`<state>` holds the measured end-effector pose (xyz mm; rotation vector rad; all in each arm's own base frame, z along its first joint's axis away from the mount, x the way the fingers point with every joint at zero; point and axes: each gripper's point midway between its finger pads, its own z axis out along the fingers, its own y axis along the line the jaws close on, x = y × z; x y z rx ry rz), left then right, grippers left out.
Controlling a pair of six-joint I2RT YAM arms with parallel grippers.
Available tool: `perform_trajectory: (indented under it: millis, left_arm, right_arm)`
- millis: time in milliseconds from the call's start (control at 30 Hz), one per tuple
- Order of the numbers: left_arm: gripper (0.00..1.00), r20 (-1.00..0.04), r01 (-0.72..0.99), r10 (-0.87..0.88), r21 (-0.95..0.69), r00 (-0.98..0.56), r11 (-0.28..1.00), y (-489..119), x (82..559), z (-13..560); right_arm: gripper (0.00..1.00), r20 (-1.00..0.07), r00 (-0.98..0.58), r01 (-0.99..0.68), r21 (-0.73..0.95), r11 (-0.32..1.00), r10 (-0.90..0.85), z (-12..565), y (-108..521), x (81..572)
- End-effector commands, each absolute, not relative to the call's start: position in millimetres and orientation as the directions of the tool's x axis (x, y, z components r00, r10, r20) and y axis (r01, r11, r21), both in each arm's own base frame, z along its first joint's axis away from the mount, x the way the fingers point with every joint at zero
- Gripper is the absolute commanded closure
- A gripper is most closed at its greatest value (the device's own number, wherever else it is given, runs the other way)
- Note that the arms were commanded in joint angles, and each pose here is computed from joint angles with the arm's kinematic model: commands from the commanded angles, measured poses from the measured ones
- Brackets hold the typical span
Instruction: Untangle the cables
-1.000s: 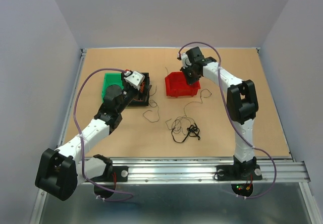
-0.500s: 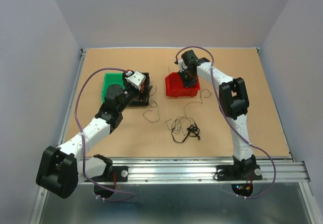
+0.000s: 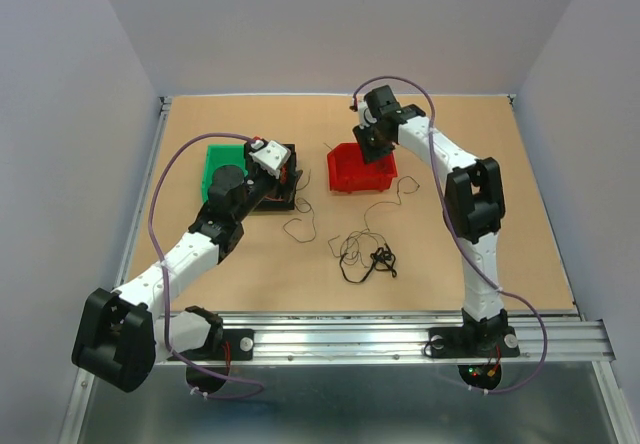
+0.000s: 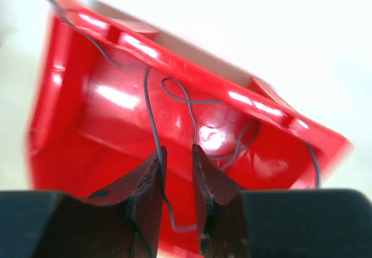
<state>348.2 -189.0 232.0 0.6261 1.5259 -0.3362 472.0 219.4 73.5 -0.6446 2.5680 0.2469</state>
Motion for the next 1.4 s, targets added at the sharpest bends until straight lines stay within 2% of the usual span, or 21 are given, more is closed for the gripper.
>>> perform_trajectory:
  millis: [0, 367, 933, 1100, 1133, 1167, 1233, 1367]
  left_arm:
    - [0.15, -0.981, 0.567, 0.147, 0.193, 0.127, 0.801, -192, 353, 266]
    - [0.16, -0.98, 0.571, 0.155, 0.198, 0.123, 0.796, -193, 354, 264]
    - [0.16, -0.98, 0.573, 0.157, 0.199, 0.121, 0.795, -193, 355, 263]
    - [0.15, -0.98, 0.573, 0.167, 0.199, 0.109, 0.795, -193, 357, 261]
    - [0.15, -0.98, 0.568, 0.168, 0.199, 0.107, 0.798, -192, 357, 260]
    - [0.16, -0.981, 0.557, 0.166, 0.196, 0.104, 0.807, -191, 359, 261]
    - [0.16, -0.982, 0.546, 0.16, 0.191, 0.104, 0.816, -188, 359, 263]
    - [0.15, -0.985, 0.504, 0.132, 0.17, 0.111, 0.847, -179, 360, 273]
  right_arm:
    - [0.69, -0.599, -0.726, -0.453, 0.047, 0.89, -0.338, 135, 220, 473]
    - [0.63, -0.669, -0.691, -0.427, 0.07, 0.901, -0.275, 169, 220, 468]
    - [0.57, -0.686, -0.684, -0.429, 0.102, 0.898, -0.248, 170, 235, 459]
    - [0.51, -0.705, -0.648, -0.53, 0.145, 0.836, -0.289, 161, 274, 423]
    - [0.47, -0.724, -0.627, -0.548, 0.145, 0.824, -0.289, 162, 283, 420]
    - [0.38, -0.738, -0.602, -0.58, 0.144, 0.802, -0.304, 167, 297, 408]
    - [0.3, -0.741, -0.594, -0.602, 0.152, 0.784, -0.312, 154, 308, 395]
    - [0.26, -0.759, -0.568, -0.631, 0.153, 0.76, -0.319, 145, 329, 369]
